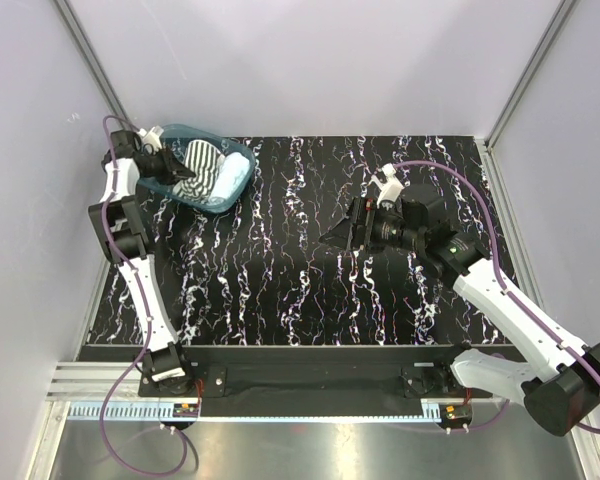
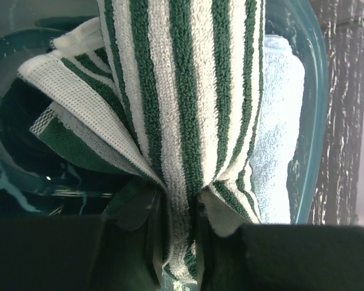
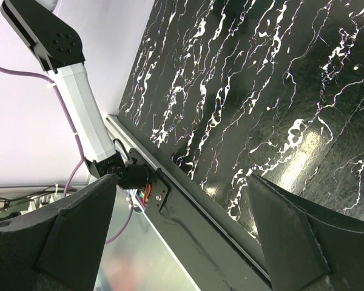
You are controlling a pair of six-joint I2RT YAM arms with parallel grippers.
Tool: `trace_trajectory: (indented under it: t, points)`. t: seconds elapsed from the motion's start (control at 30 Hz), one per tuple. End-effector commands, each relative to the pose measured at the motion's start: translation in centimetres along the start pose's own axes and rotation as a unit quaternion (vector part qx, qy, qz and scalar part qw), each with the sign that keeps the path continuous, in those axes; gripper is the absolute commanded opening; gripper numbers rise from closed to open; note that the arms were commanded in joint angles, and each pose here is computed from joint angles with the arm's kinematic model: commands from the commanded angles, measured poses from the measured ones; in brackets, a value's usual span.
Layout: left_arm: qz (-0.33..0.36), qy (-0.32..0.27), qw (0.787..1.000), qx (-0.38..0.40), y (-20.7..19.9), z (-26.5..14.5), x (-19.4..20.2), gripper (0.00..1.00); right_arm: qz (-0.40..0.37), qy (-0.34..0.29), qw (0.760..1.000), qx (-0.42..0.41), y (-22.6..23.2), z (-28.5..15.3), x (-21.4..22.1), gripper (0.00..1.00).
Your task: Roll the towels
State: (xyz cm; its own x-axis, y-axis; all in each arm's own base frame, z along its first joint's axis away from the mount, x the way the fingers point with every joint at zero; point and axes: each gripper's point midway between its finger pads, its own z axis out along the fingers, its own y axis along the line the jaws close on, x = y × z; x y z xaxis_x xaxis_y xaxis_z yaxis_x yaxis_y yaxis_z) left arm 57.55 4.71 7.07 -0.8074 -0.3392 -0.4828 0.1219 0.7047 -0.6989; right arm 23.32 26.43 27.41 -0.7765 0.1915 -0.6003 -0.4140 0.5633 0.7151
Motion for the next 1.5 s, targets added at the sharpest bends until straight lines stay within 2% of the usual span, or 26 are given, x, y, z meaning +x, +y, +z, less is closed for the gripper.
trace_trajectory:
  t: [0.0, 0.07, 0.13, 0.17, 0.2, 0.23, 0.27, 0.43, 0.67, 0.93, 1.13, 1.33, 1.47]
  points:
    - [0.003, 0.018, 1.000, 0.023, -0.5, 1.5, 1.0, 0.22, -0.026, -0.017, 0.999, -0.031, 2.0, -0.5, -1.3, 0.96]
    - [-0.001, 0.025, 0.999, 0.031, -0.7, 2.0, 1.5, 0.35, -0.021, -0.016, 0.999, -0.029, 1.7, -0.4, -1.1, 0.96]
    - [-0.006, 0.031, 0.999, 0.032, -0.6, 2.3, 2.0, 0.53, -0.021, -0.017, 0.999, -0.030, 1.8, -0.4, -1.2, 0.96]
    - [-0.004, 0.028, 0.999, 0.037, -0.8, 2.3, 1.9, 0.69, -0.020, -0.016, 0.999, -0.029, 1.7, -0.3, -1.1, 0.96]
    - [-0.009, 0.024, 0.999, 0.040, -1.0, 2.1, 1.7, 0.79, -0.021, -0.016, 0.999, -0.029, 1.7, -0.3, -1.1, 0.96]
    - [-0.006, 0.020, 0.999, 0.046, -1.3, 2.1, 1.4, 0.96, -0.021, -0.017, 0.999, -0.029, 1.8, -0.4, -1.2, 0.96]
    - [-0.005, 0.016, 0.999, 0.044, -1.6, 1.8, 1.1, 0.99, -0.021, -0.017, 0.999, -0.029, 1.8, -0.4, -1.2, 0.96]
    - [-0.006, -0.016, 1.000, 0.013, -1.6, -0.2, -1.1, 0.99, -0.021, -0.018, 0.999, -0.032, 2.0, -0.6, -1.2, 0.96]
    - [-0.008, -0.093, 0.995, -0.029, -1.3, -5.2, -5.7, 0.99, -0.018, -0.021, 0.999, -0.034, 2.2, -0.7, -1.3, 0.96]
    - [0.009, -0.135, 0.989, -0.051, -2.6, -7.8, -8.2, 0.99, -0.018, -0.021, 0.999, -0.032, 2.2, -0.7, -1.5, 0.96]
    - [0.021, -0.155, 0.987, -0.034, -5.0, -9.3, -9.6, 0.99, -0.019, -0.019, 0.999, -0.028, 2.1, -0.7, -1.4, 0.96]
    - [0.060, -0.180, 0.982, -0.017, -10.3, -12.5, -10.4, 0.99, -0.035, -0.023, 0.999, -0.008, 1.6, -0.5, -2.1, 0.96]
    - [0.053, -0.188, 0.980, -0.039, -11.6, -14.1, -8.4, 0.99, -0.050, -0.032, 0.998, 0.007, 1.3, -0.4, -2.9, 0.96]
